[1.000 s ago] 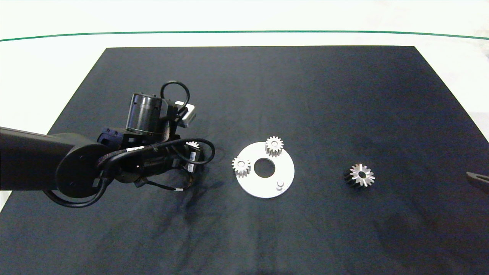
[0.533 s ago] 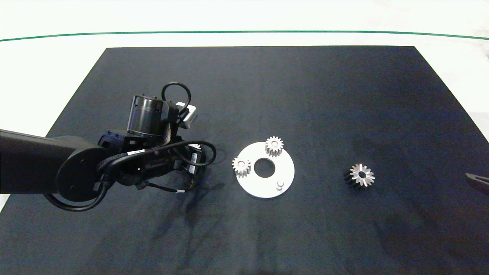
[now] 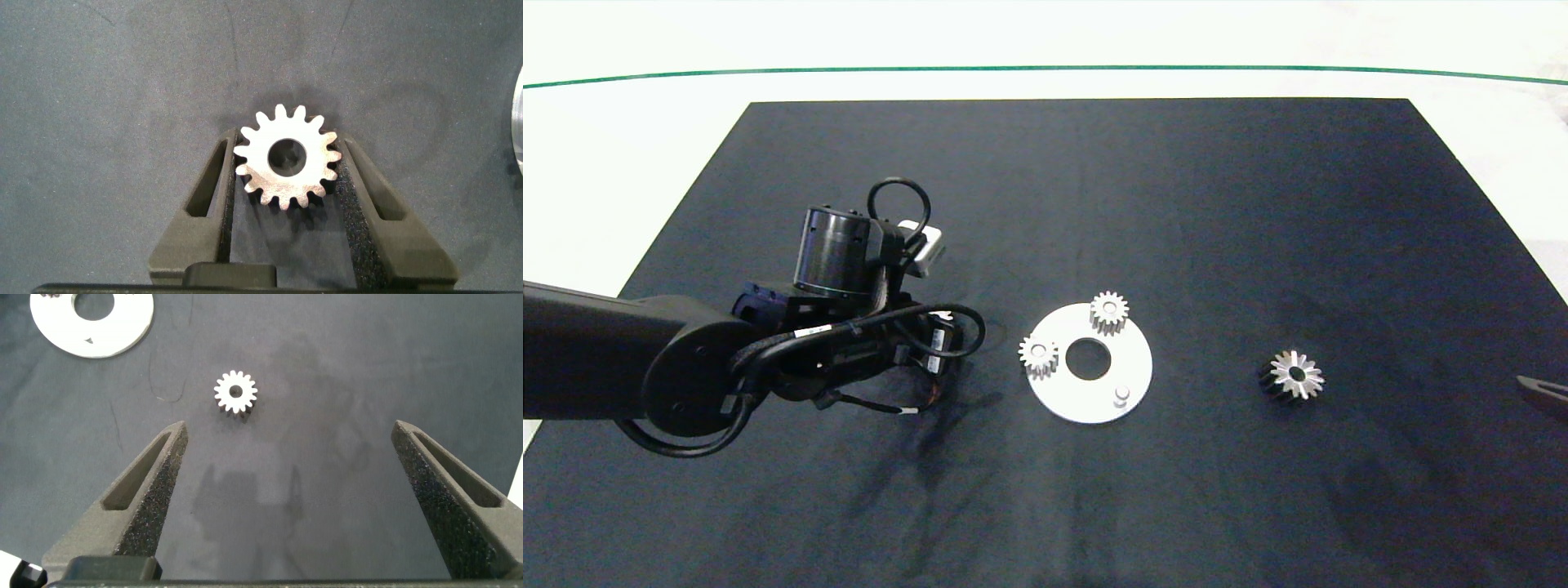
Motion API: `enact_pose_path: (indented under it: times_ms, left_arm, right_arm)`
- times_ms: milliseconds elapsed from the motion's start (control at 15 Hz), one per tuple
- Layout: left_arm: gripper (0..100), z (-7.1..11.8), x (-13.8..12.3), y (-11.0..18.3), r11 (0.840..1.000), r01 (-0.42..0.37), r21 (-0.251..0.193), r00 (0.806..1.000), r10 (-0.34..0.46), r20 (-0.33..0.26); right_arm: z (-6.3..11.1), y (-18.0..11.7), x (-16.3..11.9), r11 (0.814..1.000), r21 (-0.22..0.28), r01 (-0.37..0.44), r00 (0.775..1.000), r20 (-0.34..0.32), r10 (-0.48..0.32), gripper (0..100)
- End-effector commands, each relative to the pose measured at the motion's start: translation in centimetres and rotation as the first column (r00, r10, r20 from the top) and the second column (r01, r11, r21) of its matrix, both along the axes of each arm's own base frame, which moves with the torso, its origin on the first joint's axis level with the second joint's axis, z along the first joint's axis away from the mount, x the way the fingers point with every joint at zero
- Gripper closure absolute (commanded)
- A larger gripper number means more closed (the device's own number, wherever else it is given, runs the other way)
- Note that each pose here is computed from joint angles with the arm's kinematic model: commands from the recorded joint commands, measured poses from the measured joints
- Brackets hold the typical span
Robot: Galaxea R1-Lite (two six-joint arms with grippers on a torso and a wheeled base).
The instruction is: Remove an incorrectly installed larger gear and replace it with the correct smaller gear
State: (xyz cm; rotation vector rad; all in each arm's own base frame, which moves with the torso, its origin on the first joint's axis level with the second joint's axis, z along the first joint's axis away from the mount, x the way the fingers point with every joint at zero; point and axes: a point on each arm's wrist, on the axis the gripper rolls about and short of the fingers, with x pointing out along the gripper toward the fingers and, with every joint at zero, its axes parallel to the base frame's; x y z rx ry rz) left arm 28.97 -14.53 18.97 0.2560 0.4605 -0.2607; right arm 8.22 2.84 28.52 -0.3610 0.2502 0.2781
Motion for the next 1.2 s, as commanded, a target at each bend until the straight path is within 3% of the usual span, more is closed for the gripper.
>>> enact_pose_path:
  times_ms: [67,733,1200]
  left_arm:
    - [84,0.2,0.0,0.0,1.0,-0.002,-0.003,1.0,0.002,0.008]
    - [84,2.8,-1.9,0.4,0.999,0.017,-0.039,0.997,-0.014,0.072]
    - [84,4.6,-8.1,-1.1,0.985,0.166,-0.039,0.984,-0.163,0.078]
  right_arm:
    - [0.0,0.0,0.0,1.0,-0.002,-0.001,1.0,-0.001,0.001,0]
    - [0.0,0.0,0.0,1.0,-0.002,0.001,1.0,0.001,-0.001,0]
    - [-0.1,-0.2,-0.6,1.0,0.001,0.001,1.0,0.009,-0.001,0]
